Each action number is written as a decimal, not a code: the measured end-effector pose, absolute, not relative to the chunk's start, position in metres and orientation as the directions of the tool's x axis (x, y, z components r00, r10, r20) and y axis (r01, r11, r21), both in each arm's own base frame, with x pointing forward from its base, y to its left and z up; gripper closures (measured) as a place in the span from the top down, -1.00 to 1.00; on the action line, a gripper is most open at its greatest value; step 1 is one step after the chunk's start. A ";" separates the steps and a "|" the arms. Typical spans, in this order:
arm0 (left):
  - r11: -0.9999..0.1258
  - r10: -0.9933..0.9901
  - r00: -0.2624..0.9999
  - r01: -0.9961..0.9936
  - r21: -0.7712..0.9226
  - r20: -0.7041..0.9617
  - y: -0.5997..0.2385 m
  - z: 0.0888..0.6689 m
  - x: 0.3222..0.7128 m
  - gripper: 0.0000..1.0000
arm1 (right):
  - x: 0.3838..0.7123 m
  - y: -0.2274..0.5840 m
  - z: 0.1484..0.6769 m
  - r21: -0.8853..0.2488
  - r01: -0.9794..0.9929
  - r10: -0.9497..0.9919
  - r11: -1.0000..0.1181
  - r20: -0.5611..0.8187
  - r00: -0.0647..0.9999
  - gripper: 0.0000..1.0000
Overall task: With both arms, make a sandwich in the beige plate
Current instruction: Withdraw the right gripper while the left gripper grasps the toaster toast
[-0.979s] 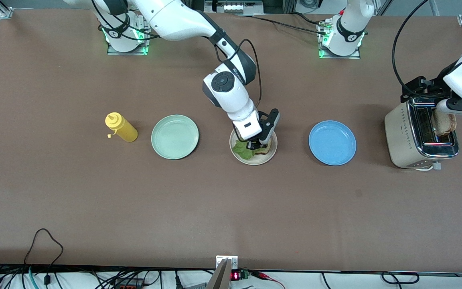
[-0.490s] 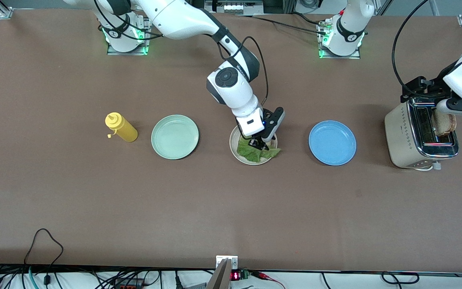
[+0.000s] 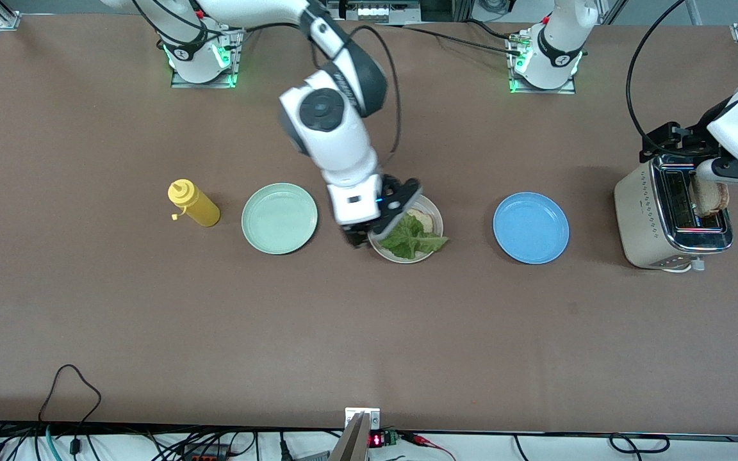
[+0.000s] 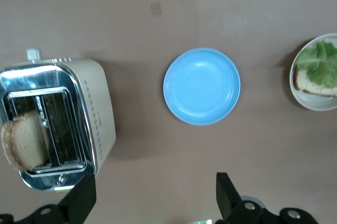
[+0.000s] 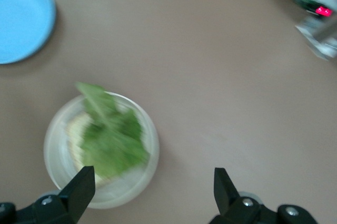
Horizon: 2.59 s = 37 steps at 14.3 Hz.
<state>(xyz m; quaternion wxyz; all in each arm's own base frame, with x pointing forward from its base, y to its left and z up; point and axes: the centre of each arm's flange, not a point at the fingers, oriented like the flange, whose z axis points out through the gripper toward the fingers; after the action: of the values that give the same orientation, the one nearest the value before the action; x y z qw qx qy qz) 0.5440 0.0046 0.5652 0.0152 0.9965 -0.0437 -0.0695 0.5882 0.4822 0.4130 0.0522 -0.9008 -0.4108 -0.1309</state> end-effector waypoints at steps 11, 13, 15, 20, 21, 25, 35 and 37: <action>-0.998 0.028 0.962 0.012 -0.061 -0.271 0.109 0.503 0.580 1.00 | 0.651 0.289 0.478 0.021 0.429 0.429 -0.903 0.059 0.901 1.00; -0.996 0.041 0.960 0.018 -0.087 -0.277 0.138 0.498 0.579 1.00 | 0.659 0.246 0.489 0.003 0.317 0.317 -0.948 0.036 0.948 1.00; -0.997 0.007 0.962 -0.014 -0.074 -0.274 0.167 0.495 0.573 1.00 | 0.660 0.217 0.498 0.014 0.220 0.220 -0.975 0.002 0.975 1.00; -0.995 -0.060 0.982 -0.074 -0.073 -0.177 0.223 0.451 0.561 1.00 | 0.655 0.177 0.526 0.060 0.075 0.074 -0.995 -0.018 0.997 1.00; -0.993 -0.072 0.986 -0.085 -0.082 -0.148 0.223 0.441 0.559 1.00 | 0.656 0.165 0.532 0.057 0.062 0.061 -0.996 -0.011 0.998 1.00; -0.992 -0.086 0.990 -0.096 -0.085 -0.116 0.225 0.407 0.537 0.96 | 0.660 0.101 0.557 0.025 -0.011 -0.010 -1.000 0.018 1.000 1.00; -0.994 -0.081 0.986 -0.090 -0.060 -0.146 0.242 0.374 0.506 0.35 | 0.594 0.044 0.613 -0.009 -0.107 -0.107 -0.994 0.061 0.992 1.00; -0.994 -0.082 0.985 -0.091 -0.056 -0.152 0.242 0.371 0.505 -0.07 | 0.572 0.051 0.620 -0.006 -0.111 -0.111 -0.994 0.067 0.991 1.00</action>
<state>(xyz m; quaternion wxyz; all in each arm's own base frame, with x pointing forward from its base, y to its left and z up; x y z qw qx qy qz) 0.5053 0.2420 0.3708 -0.0314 0.9958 -0.0434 -0.0748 0.5723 0.0512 0.6195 0.0013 -0.9979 0.0558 -0.0339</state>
